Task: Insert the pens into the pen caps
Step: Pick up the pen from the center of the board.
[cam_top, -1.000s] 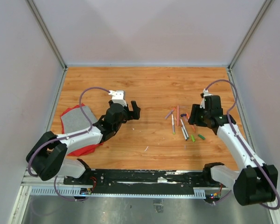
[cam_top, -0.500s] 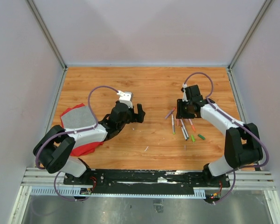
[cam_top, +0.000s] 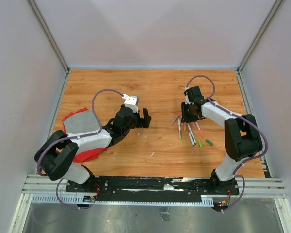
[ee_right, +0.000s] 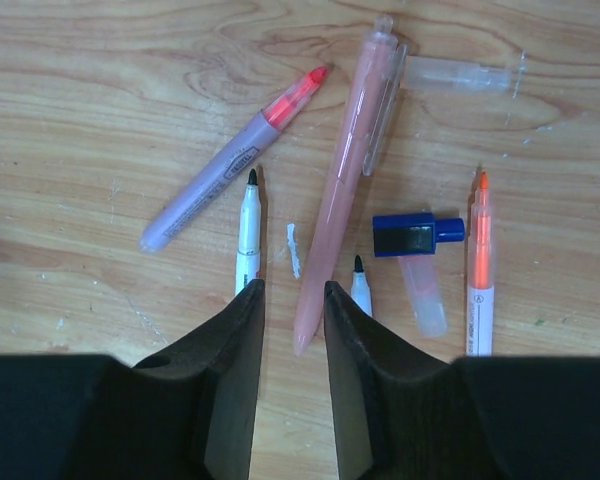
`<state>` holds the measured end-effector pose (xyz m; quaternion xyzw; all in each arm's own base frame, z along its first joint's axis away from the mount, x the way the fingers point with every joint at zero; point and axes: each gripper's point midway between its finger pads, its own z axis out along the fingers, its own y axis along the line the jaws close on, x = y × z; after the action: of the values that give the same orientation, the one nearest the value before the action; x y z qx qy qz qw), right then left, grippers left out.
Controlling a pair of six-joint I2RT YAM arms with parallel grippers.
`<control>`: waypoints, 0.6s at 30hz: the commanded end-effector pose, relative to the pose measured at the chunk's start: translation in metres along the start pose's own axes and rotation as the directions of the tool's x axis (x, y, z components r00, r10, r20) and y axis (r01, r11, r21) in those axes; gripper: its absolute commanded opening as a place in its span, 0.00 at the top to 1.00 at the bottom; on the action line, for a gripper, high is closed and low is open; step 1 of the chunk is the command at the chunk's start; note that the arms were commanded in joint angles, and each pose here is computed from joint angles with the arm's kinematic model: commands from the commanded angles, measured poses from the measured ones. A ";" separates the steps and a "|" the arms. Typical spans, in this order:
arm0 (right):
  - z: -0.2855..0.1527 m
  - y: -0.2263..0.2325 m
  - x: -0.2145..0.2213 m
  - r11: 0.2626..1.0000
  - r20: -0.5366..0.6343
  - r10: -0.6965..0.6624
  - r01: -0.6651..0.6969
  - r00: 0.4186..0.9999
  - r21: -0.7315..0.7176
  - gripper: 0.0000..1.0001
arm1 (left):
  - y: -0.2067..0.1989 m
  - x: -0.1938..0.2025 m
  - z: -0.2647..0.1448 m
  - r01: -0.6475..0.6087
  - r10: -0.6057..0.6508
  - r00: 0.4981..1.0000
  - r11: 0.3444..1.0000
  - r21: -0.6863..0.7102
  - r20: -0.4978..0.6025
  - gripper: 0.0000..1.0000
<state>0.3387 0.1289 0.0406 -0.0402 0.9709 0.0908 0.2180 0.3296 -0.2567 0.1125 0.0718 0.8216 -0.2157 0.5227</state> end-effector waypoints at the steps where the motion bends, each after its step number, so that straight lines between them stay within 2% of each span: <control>1: 0.001 0.001 -0.010 1.000 0.014 -0.008 0.007 1.000 0.028 0.70 | -0.013 -0.018 0.002 -0.005 0.002 0.999 0.999 0.040 0.054 0.04; 18: 0.019 -0.006 -0.003 0.998 -0.045 -0.014 0.017 0.999 0.066 0.71 | -0.012 -0.018 0.003 -0.011 0.009 0.998 0.999 0.036 0.056 0.04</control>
<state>0.3481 0.1234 0.0263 -0.0358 0.9761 0.0637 0.2045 0.3308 -0.2577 0.1153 0.0725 0.8180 -0.2180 0.5273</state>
